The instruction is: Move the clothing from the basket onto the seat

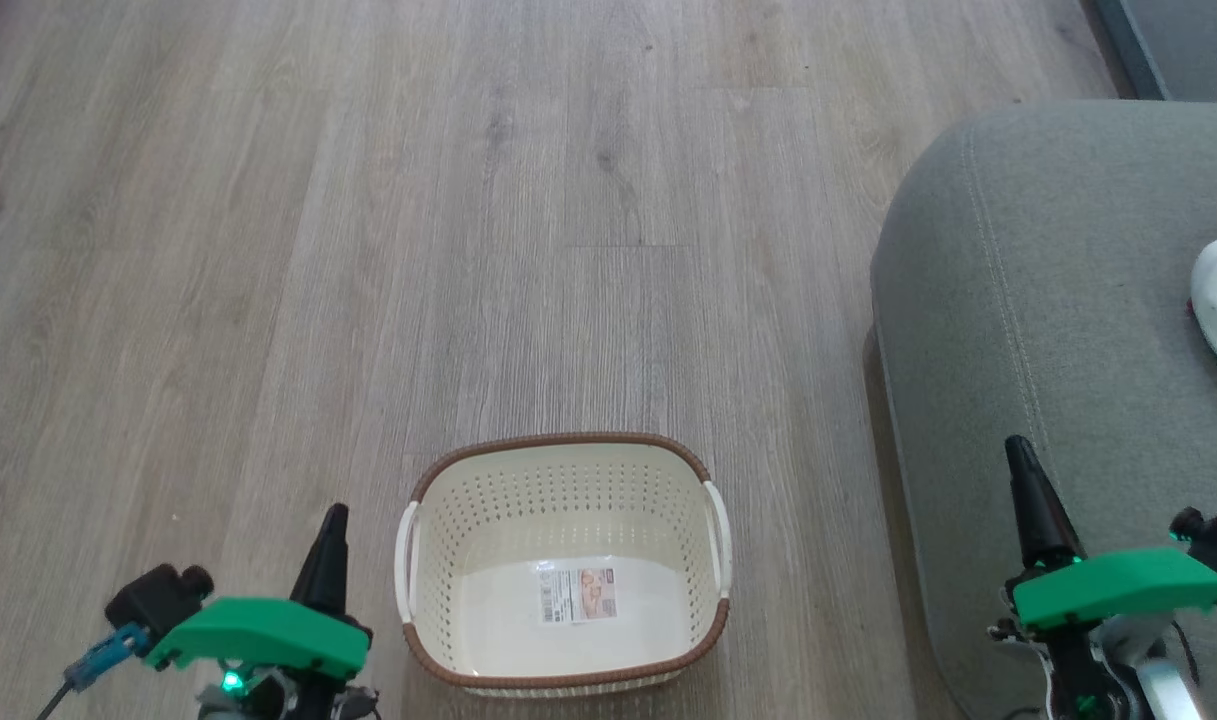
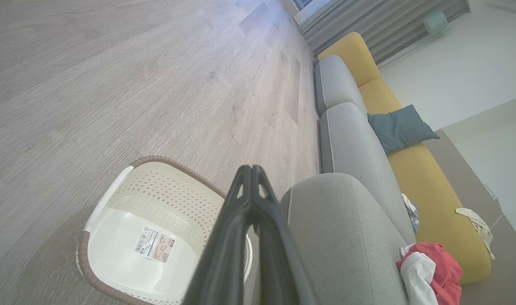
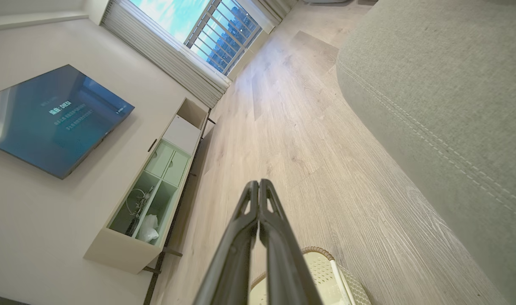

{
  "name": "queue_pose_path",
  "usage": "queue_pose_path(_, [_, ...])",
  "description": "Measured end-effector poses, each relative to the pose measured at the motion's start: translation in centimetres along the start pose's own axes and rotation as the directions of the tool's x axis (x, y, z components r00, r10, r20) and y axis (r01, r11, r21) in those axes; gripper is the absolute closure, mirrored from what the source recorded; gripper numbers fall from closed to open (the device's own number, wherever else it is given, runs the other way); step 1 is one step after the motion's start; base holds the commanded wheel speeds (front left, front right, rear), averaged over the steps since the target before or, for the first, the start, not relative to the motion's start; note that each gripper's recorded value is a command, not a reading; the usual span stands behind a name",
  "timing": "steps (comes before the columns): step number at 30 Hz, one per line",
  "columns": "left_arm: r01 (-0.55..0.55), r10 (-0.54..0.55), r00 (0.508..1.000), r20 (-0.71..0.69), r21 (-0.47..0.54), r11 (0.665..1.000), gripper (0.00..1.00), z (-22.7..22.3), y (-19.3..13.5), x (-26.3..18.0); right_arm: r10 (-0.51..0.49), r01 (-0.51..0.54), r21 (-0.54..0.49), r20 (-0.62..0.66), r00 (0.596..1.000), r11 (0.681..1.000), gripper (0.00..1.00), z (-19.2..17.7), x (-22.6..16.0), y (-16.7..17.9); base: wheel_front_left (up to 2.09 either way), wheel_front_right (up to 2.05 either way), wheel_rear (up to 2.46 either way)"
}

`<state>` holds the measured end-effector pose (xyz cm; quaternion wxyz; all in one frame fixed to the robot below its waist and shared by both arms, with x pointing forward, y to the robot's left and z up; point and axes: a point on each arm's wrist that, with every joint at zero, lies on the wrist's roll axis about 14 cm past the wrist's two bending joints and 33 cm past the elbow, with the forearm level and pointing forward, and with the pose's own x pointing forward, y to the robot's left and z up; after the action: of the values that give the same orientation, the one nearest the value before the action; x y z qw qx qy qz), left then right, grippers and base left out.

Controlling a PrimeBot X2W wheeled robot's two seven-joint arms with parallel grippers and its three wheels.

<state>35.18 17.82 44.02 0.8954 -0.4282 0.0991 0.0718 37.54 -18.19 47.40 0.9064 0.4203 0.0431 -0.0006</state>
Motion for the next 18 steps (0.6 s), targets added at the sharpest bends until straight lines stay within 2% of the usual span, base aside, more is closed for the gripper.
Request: queue_pose_path(18, [0.016, -0.018, 1.000, -0.011, -0.190, 0.982, 1.00, 0.64, -0.16, 0.36, -0.036, 0.035, 0.194, 0.004, 0.999, 0.980, 1.00, 0.41, -0.24, -0.76, 0.00, 0.00, 0.00])
